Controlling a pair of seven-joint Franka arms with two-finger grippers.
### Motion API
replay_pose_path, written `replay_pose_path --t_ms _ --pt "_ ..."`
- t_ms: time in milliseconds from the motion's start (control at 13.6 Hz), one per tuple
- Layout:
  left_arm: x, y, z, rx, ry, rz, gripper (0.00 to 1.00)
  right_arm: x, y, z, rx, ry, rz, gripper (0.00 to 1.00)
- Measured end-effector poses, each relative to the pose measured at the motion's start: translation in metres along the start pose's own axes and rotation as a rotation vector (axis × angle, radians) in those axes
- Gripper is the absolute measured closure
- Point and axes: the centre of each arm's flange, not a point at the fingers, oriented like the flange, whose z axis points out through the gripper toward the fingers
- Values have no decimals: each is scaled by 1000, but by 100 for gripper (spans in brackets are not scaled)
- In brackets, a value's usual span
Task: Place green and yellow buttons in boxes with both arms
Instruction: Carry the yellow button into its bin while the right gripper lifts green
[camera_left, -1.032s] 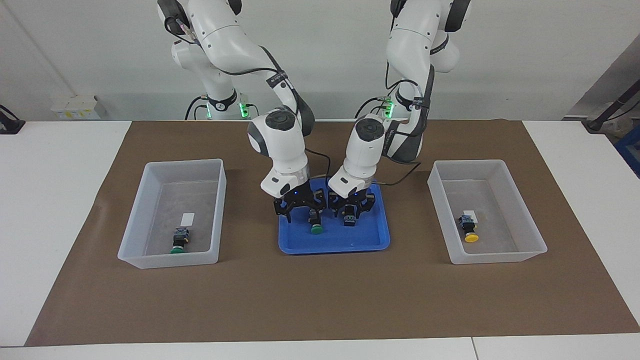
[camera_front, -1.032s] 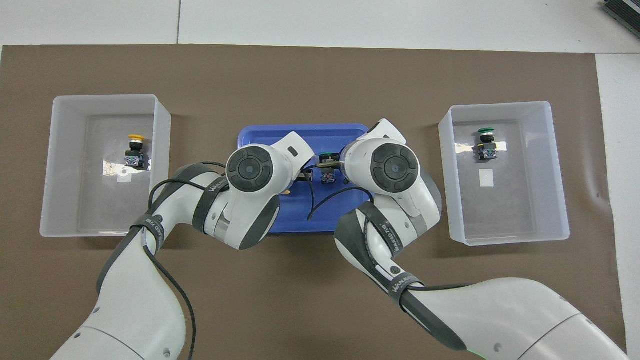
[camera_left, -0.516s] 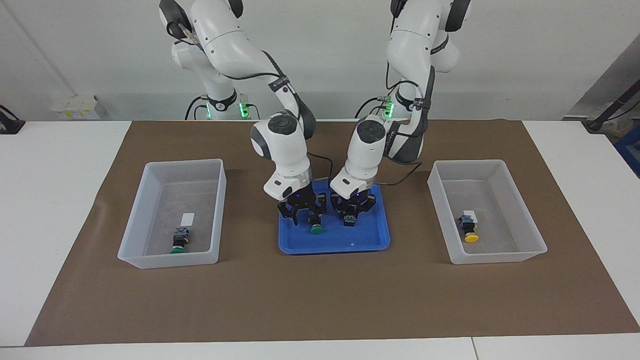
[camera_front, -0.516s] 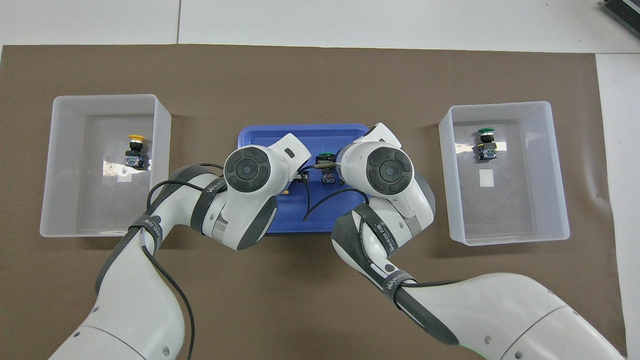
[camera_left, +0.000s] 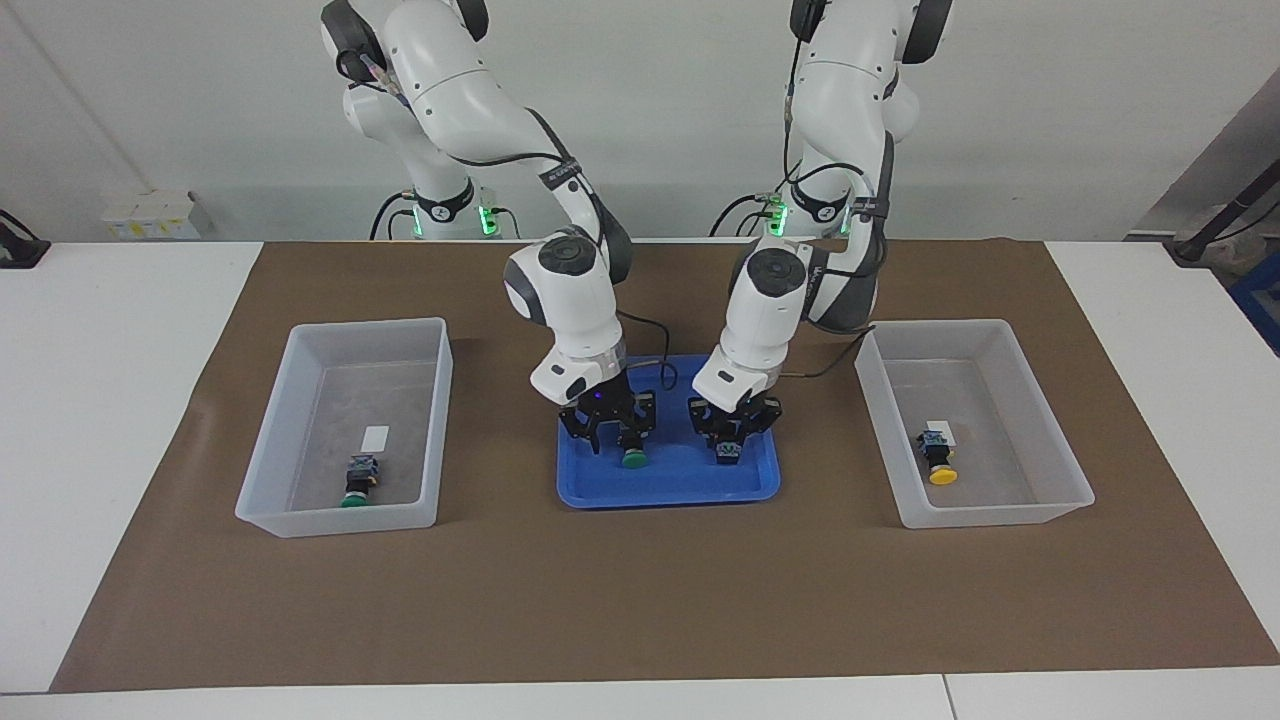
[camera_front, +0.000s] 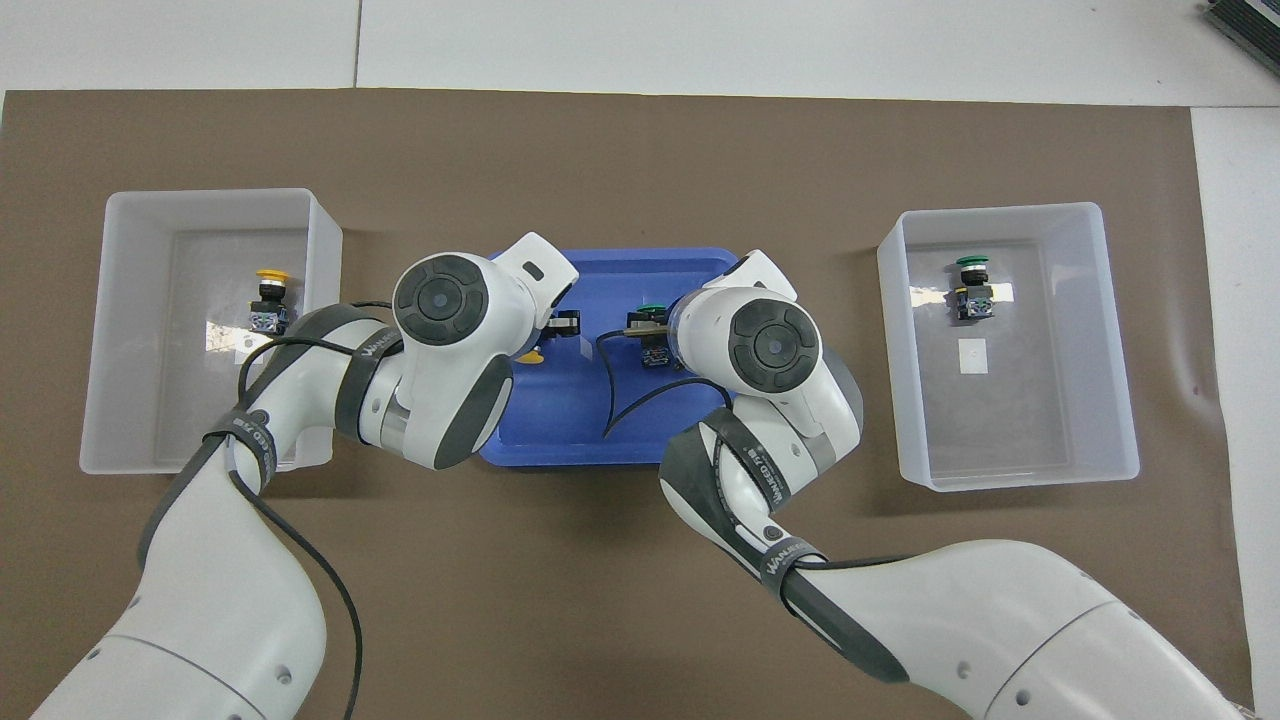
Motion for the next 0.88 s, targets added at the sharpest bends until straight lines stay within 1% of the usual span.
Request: replay_pose_path --t_ms 368,516,663,737,811,884 --pt "59 -56 -64 23 -21 -79 54 -7 -8 4 1 -8 0 30" --pt "81 -91 -94 32 -29 -95 54 -10 -9 7 -1 -15 -3 30" --pt "95 -132 -111 43 -44 -78 54 -17 -10 12 -6 -28 -10 30" --pt "99 -154 -115 49 -54 -63 54 -20 -11 13 -7 -33 -14 34" --pt "103 -176 -119 53 -63 -47 54 -22 -12 14 -8 -34 -17 35" --pt "105 -195 -122 56 -69 -33 54 -22 -13 14 -7 -34 -18 43"
